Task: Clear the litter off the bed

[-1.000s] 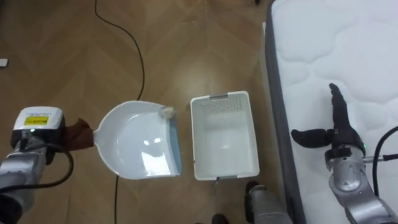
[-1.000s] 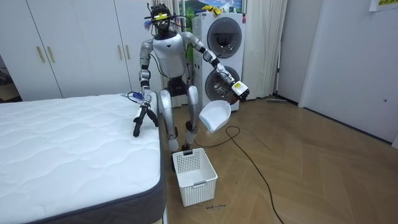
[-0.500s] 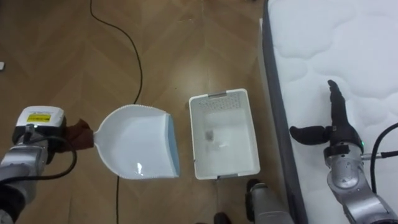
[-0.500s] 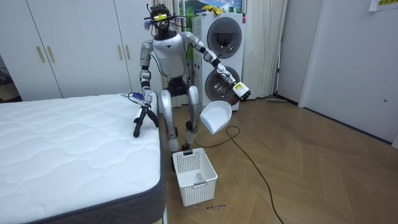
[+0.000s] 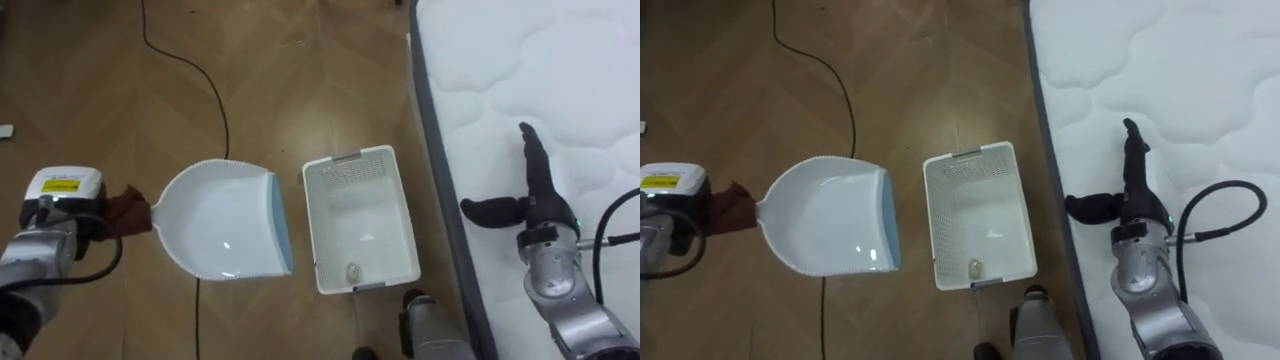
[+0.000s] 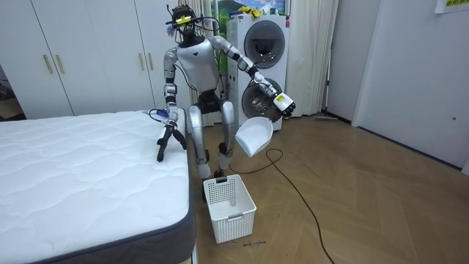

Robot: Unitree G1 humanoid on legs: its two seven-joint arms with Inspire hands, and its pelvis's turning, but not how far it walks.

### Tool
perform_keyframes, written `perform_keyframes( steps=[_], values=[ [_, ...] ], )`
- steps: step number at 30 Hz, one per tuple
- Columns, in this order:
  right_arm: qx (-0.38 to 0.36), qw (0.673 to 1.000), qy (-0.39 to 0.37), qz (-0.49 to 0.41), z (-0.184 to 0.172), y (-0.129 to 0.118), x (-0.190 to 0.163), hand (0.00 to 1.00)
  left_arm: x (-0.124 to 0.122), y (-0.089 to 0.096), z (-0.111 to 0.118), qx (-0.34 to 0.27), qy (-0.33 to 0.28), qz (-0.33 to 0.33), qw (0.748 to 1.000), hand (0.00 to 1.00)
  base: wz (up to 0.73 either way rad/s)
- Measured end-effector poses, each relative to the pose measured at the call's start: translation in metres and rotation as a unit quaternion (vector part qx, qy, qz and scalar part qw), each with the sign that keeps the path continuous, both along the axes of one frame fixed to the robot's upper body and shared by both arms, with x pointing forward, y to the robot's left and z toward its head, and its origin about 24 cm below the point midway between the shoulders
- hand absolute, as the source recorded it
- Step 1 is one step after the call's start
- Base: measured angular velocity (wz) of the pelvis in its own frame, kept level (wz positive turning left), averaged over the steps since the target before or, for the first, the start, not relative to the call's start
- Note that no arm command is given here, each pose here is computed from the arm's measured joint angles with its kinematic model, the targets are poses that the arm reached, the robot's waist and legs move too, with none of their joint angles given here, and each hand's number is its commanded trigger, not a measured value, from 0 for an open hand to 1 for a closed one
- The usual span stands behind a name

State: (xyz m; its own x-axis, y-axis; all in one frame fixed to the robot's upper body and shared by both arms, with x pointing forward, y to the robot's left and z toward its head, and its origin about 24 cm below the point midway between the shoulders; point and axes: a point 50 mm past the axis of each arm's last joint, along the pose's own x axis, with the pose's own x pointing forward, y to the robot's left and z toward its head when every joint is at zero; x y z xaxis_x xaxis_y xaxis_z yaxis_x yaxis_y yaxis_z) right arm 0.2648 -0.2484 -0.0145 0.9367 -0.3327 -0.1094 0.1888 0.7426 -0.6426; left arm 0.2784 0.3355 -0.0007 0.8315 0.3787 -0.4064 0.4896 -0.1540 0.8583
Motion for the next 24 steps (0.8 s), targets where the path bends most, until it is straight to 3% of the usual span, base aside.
perform_keyframes(
  steps=[7,10,13,16,24],
  values=[
    [0.017,1.000,0.000,-0.015,-0.005,-0.003,-0.007,0.00,0.001,-0.003,0.001,-0.031,-0.062,0.006,0.998,1.00,-0.02],
    [0.027,0.999,0.009,-0.021,-0.010,-0.004,-0.014,0.00,0.003,-0.008,0.006,-0.051,-0.115,0.000,0.992,1.00,-0.30],
    [0.052,0.998,0.016,-0.024,-0.015,-0.001,-0.016,0.00,-0.011,-0.006,0.001,-0.079,-0.157,0.017,0.984,1.00,-0.67],
    [0.069,0.996,0.038,-0.030,-0.025,0.002,-0.025,0.00,-0.028,-0.019,-0.019,-0.120,-0.175,0.043,0.976,1.00,-0.56],
    [0.103,0.992,0.056,-0.035,-0.035,0.005,-0.054,0.00,-0.050,-0.063,-0.031,-0.213,-0.243,0.019,0.946,1.00,-0.58]
  ],
)
